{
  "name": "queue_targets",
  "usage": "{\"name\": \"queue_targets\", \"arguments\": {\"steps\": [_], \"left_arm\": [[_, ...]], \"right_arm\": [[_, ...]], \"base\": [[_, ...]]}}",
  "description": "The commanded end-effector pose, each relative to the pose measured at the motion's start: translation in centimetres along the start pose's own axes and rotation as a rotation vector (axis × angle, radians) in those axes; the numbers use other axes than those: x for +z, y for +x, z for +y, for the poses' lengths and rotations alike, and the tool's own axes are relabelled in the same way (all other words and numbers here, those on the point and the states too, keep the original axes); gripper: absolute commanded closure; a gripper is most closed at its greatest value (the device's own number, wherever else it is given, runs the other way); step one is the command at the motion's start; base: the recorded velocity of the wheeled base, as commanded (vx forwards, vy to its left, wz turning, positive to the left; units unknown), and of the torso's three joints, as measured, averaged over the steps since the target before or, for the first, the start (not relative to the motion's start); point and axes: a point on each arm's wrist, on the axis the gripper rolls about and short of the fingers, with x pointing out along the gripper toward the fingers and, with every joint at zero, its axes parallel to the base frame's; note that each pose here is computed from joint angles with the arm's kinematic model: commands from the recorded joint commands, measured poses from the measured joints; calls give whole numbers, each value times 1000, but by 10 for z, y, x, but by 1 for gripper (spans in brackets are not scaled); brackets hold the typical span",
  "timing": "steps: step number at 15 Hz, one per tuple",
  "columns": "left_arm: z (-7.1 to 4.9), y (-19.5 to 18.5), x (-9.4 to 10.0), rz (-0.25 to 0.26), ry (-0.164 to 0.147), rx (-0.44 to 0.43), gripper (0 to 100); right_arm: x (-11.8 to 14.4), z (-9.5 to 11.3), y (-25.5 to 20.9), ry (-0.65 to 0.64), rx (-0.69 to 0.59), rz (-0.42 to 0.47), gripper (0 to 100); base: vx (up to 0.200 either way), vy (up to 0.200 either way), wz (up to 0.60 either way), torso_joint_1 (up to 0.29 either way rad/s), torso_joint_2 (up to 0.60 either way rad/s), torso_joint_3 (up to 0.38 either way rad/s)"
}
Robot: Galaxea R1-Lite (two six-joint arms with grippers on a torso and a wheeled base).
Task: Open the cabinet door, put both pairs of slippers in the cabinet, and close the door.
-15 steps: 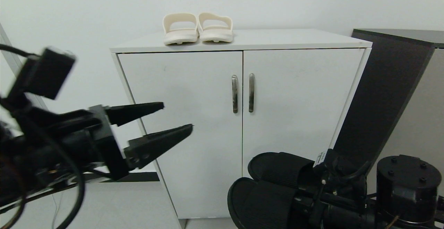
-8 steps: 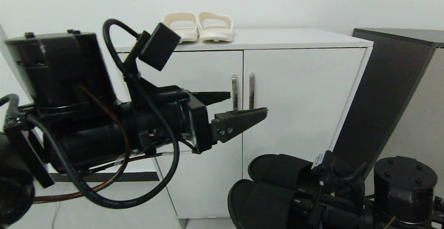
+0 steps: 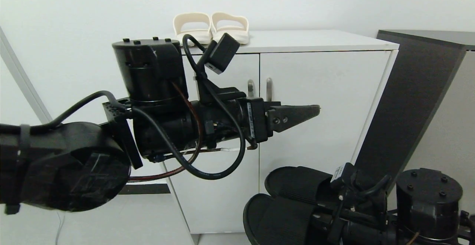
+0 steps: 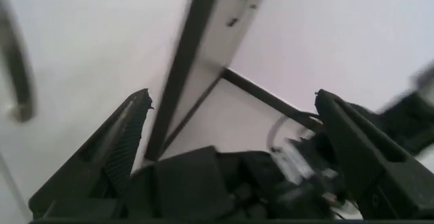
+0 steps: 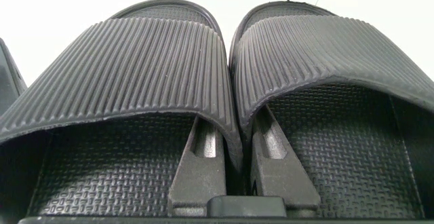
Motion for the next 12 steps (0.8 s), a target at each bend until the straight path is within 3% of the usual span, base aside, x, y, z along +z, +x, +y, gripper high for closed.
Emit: {"name": "queue_targets", "arguments": {"steps": [1,9,12], "left_arm": [[8,10,-7,11,-10,30,0],[44,16,-1,-40,-11,221,0],[50,20,-6,-44,-16,279,0]], "right_arm": [[-1,0,1,0,0,4,100],[-3,0,3,1,0,13,100],[-2,0,3,1,-2,12,100]], "base": [[0,0,0,0,0,0],[0,0,0,0,0,0],[0,0,0,0,0,0]]}}
